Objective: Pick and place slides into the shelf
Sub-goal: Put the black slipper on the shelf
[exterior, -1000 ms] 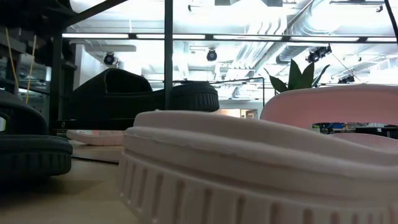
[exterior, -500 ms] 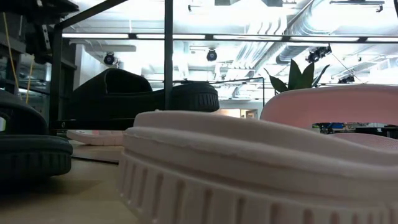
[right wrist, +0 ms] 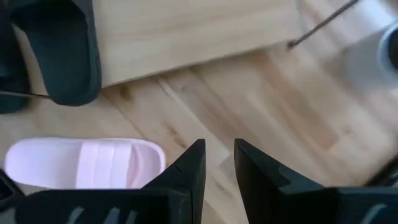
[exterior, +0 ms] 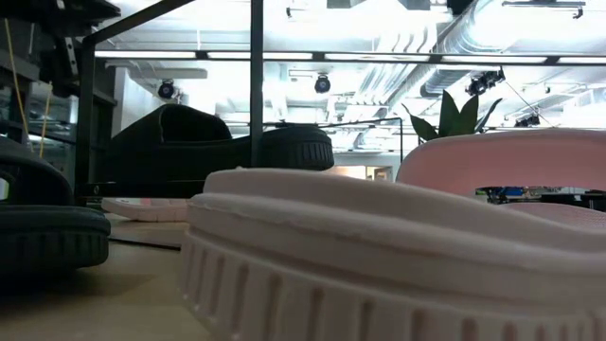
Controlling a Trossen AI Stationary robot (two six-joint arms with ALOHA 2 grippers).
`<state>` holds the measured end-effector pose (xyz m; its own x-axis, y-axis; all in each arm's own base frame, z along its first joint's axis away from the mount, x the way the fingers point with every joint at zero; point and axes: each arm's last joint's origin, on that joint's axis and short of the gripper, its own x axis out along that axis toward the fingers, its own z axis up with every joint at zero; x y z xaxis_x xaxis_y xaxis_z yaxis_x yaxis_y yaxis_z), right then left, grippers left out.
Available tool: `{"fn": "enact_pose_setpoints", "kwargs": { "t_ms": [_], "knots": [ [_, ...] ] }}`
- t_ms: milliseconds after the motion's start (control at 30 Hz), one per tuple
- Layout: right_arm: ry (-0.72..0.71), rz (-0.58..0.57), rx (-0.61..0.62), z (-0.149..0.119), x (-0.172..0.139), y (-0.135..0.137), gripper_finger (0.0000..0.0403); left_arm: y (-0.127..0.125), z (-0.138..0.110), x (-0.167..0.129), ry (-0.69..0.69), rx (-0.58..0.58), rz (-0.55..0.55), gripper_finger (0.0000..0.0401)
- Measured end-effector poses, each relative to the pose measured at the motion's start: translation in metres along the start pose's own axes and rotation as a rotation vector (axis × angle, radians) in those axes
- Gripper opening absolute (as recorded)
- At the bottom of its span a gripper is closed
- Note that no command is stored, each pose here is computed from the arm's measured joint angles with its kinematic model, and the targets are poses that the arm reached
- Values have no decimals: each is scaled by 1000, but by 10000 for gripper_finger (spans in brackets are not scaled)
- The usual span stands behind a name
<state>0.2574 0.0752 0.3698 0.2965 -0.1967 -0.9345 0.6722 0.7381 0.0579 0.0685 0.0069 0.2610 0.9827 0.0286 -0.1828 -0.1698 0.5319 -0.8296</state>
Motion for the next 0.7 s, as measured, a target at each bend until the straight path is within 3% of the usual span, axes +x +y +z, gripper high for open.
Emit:
{"fn": "enact_pose_setpoints", "kwargs": {
  "t_ms": [267, 700],
  "knots": [
    [33, 310, 179, -30, 43, -16, 75, 1, 0, 0, 5, 15, 7, 1],
    [77, 589, 308, -55, 106, -13, 75, 5, -4, 0, 46, 5, 42, 1]
  ]
}}
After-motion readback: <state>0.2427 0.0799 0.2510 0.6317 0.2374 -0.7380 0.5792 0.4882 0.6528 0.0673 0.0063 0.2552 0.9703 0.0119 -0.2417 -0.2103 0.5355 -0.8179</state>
